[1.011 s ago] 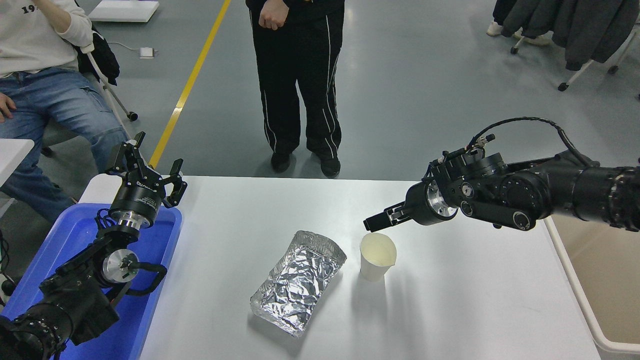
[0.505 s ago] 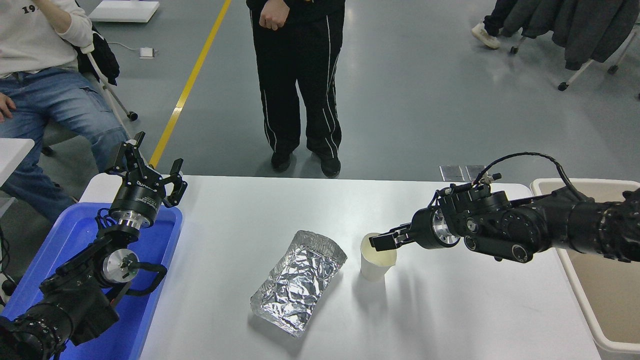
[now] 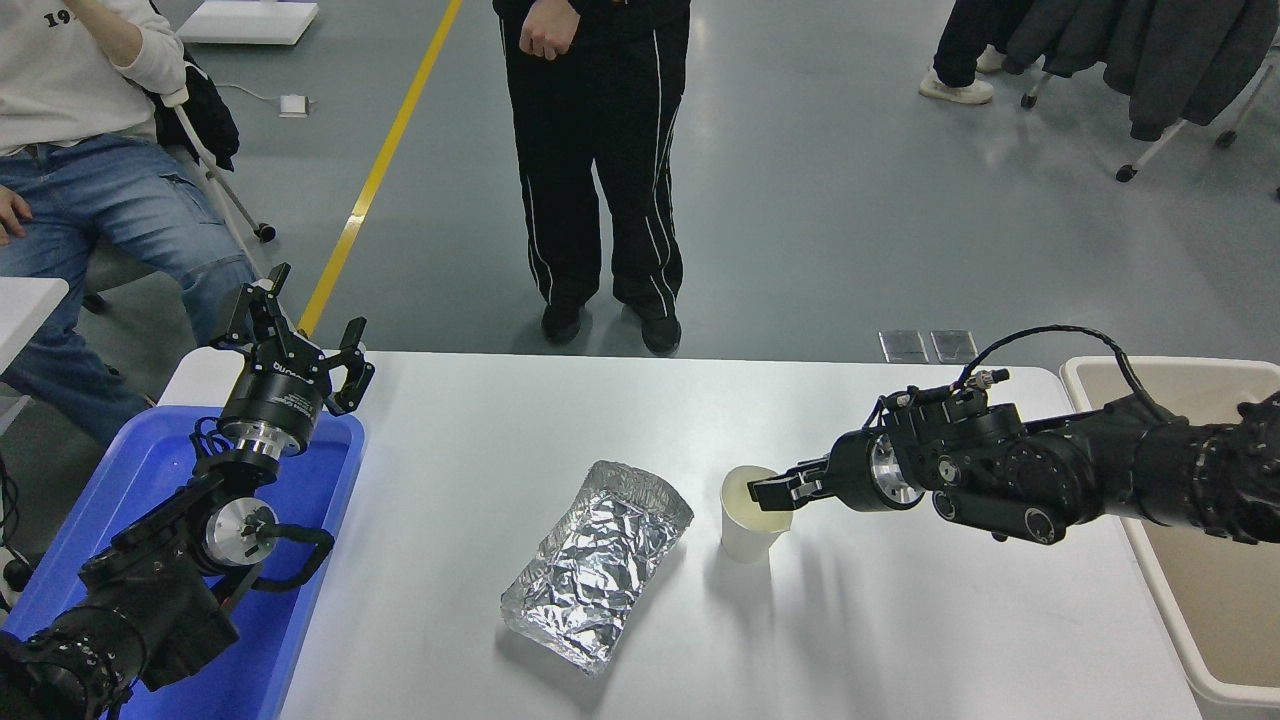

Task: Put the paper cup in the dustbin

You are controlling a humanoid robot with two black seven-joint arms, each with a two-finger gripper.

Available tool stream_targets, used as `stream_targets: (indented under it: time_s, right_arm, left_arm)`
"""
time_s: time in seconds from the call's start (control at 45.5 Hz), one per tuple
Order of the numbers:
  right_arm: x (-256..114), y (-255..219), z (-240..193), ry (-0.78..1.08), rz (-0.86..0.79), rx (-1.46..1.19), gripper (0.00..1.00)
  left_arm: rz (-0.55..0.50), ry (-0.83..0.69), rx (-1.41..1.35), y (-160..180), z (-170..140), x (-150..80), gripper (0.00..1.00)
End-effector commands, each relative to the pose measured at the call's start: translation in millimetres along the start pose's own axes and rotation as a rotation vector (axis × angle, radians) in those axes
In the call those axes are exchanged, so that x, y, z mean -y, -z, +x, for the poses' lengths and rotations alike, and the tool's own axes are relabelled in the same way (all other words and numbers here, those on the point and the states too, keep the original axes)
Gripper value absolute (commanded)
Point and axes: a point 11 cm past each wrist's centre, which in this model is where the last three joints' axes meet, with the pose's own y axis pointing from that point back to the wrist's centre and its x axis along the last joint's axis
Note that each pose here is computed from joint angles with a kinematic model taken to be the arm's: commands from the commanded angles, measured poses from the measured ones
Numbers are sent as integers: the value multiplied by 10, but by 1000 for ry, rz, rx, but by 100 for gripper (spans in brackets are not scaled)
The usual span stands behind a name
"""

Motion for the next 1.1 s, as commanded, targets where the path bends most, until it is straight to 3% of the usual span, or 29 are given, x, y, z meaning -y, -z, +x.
stream_targets:
  time_s: [0.0, 0.044, 0.637, 1.077]
  right_arm:
    - [11, -17, -83, 24, -6, -20, 13]
    - [-2, -61, -132, 49, -19, -56, 0]
    - [-33, -60, -35, 28, -19, -53, 0]
    - [-390, -111, 484, -159, 37, 124, 0]
  left_arm:
    - [0, 0, 0, -1, -1, 1, 100]
    - [0, 0, 0, -1, -1, 1, 100]
    - [0, 0, 0, -1, -1, 1, 100]
    - [0, -1, 0, -1, 3, -1, 100]
